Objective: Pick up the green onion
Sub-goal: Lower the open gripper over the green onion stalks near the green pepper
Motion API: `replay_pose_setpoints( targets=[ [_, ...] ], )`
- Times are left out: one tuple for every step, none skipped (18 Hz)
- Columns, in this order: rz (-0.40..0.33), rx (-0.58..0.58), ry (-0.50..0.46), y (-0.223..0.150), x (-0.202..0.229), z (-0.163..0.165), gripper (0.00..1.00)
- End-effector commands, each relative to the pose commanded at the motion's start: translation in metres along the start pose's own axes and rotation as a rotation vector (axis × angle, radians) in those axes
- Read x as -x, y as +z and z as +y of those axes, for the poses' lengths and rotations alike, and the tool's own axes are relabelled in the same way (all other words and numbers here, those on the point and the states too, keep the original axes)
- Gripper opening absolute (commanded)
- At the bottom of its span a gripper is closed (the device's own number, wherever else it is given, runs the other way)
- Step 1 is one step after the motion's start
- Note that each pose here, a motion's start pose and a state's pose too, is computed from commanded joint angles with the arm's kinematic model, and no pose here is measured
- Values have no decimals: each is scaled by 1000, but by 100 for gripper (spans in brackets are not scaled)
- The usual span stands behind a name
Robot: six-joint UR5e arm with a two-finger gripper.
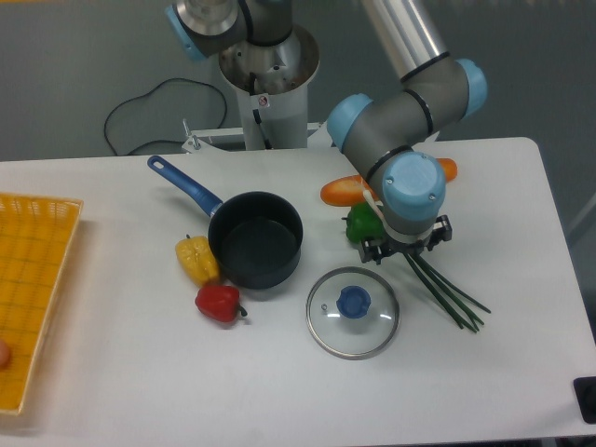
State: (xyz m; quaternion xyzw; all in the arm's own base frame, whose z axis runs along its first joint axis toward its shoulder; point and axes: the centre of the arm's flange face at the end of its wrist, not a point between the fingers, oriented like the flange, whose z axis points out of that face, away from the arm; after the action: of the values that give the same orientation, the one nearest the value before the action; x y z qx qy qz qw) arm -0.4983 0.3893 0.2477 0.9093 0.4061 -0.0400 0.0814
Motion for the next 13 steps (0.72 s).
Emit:
replay_pose_setpoints(
  targets=[
    [2,6,-28,2,6,2,100],
    [3,12,-55,5,10,3,100],
    [3,17,-79,6,14,4,100],
    [5,22,-104,9,23,4,100],
    [8,30,-120,15,30,3,100],
    [12,42,-130,23,37,4,100],
    [16,53,-140,29,44,3,100],
    [18,63,-146,36,50,2,100],
    [20,69,-152,40,54,2,100],
    [21,66,-152,39,56,1,100],
    [22,58,-158,36,62,-1,100],
    [23,44,-173,30,69,-6,100],
    [26,42,-173,29,69,-7,100]
  ],
)
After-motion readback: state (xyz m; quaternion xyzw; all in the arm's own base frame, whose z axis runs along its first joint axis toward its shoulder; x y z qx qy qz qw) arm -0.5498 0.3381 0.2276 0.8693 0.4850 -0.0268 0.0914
